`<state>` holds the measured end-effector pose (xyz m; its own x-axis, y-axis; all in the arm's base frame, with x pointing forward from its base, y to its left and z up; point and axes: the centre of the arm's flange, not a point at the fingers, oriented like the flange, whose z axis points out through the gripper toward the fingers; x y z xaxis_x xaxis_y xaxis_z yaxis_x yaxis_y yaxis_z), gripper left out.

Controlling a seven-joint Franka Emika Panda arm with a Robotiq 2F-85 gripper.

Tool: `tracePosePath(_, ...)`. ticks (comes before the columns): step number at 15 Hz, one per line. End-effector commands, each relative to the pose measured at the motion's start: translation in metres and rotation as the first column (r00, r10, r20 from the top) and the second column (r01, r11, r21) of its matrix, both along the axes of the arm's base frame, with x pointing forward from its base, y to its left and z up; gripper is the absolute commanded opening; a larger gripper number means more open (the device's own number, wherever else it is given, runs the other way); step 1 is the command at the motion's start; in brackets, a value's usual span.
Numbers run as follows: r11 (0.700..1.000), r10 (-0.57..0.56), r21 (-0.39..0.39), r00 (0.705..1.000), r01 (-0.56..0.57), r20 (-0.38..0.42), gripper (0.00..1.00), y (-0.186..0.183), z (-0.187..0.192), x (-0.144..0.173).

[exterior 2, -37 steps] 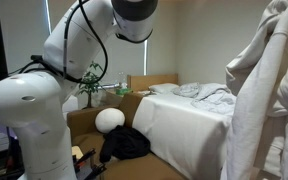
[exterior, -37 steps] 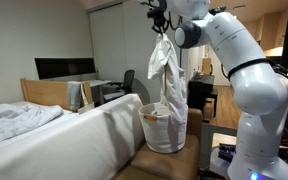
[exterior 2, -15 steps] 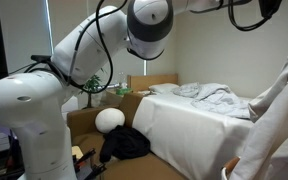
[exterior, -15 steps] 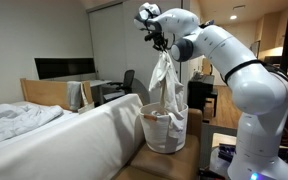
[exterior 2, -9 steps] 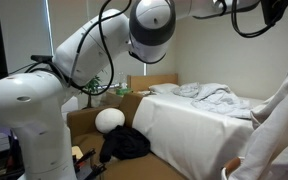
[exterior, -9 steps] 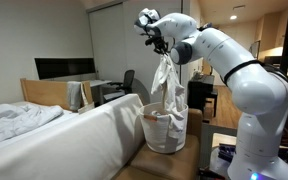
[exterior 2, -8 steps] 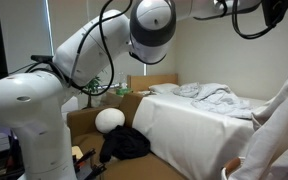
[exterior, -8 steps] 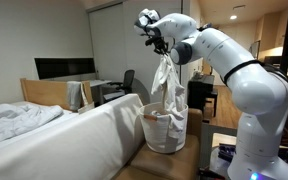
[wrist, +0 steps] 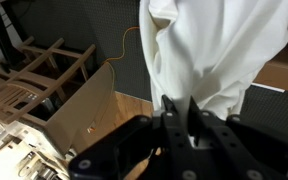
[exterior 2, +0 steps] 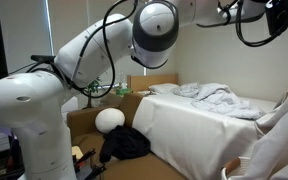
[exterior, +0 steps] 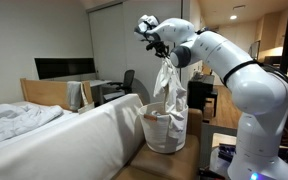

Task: Put the white jersey in the laundry basket

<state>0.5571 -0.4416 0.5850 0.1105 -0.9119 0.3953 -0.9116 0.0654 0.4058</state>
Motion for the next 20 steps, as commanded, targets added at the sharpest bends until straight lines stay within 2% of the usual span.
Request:
tracePosePath(1,1.000,0.000,0.000,1.000,0.000,0.000,0.14,0.000,0.000,0.000)
tracePosePath(4,1.000,0.000,-0.001,1.000,0.000,0.000,0.14,0.000,0.000,0.000)
tracePosePath(5,1.000,0.007,0.015,1.000,-0.007,0.007,0.10,0.001,0.002,0.000)
tracePosePath(7,0.999,0.004,0.040,1.000,-0.004,0.009,0.11,0.000,-0.011,0.010)
tracePosePath(12,0.998,0.003,0.071,0.997,0.002,-0.072,0.11,-0.004,-0.066,0.032)
tracePosePath(20,0.994,0.011,0.112,0.986,0.008,-0.164,0.11,-0.013,-0.132,0.040)
